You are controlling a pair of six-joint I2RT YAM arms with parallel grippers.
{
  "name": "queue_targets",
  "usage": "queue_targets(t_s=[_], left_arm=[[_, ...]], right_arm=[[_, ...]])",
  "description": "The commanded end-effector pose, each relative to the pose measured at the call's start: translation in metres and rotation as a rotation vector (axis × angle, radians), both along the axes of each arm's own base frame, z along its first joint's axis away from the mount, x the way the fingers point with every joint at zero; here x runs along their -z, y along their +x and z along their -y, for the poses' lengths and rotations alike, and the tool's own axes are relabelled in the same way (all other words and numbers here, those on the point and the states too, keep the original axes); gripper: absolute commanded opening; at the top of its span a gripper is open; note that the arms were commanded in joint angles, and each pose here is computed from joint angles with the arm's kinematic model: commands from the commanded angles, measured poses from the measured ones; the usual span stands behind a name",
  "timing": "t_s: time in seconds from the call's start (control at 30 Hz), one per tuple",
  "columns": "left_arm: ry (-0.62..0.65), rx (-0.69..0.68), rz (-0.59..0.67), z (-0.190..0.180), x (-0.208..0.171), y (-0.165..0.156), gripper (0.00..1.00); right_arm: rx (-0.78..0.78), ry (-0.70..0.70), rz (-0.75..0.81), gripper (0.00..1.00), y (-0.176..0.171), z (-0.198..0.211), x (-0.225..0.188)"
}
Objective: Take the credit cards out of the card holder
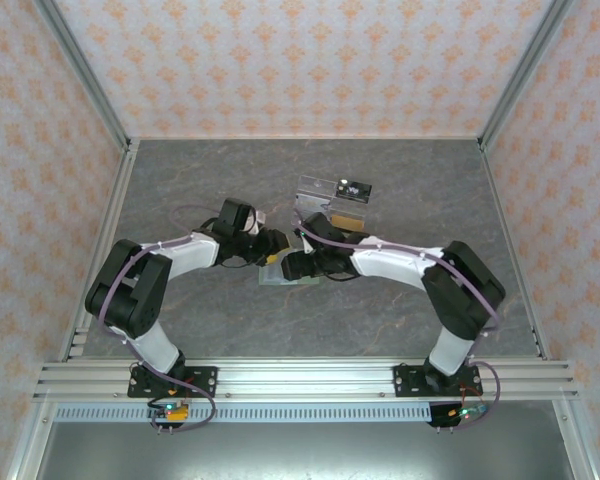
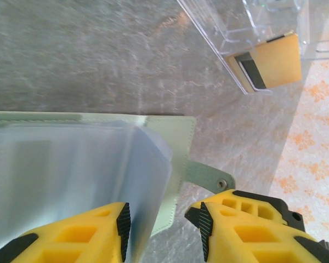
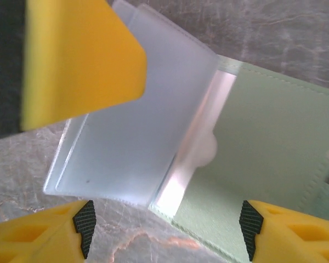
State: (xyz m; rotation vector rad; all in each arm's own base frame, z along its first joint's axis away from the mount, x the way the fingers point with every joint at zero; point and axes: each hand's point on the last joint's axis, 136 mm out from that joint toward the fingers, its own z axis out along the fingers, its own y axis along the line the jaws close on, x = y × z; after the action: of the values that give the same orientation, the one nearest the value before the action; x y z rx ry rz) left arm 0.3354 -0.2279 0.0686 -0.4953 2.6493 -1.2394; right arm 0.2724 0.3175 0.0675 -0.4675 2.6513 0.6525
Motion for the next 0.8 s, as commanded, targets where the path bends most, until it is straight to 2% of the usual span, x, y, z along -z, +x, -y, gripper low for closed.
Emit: queue_targets(t_s=[0.0, 0.23, 0.43, 0.63, 0.77], left_arm=[[-0.05, 0.027, 0.023, 0.016, -0.01, 0.003, 0.42], [-0.046, 0.039, 0.025, 0.03, -0.009, 0.01, 0.46], [-0.051, 0.045, -0.005, 0.043, 0.006, 0.012, 0.47], [-0.033, 0.035, 0.007, 0.039, 0.001, 0.015, 0.43], [0.026, -0.013, 0.028, 0.014, -0.011, 0.016, 0.41]], right_arm=[[0.049, 0.056, 0.113, 0.73, 0.014, 0.007, -0.025], [0.167, 0.08, 0.209, 0.71, 0.023, 0.03, -0.04], [0.21, 0.117, 0.223, 0.65, 0.024, 0.033, -0.042], [0.202, 0.112, 0.197, 0.51, 0.024, 0.029, -0.035], [0.18, 0.119, 0.159, 0.42, 0.024, 0.02, -0.03]])
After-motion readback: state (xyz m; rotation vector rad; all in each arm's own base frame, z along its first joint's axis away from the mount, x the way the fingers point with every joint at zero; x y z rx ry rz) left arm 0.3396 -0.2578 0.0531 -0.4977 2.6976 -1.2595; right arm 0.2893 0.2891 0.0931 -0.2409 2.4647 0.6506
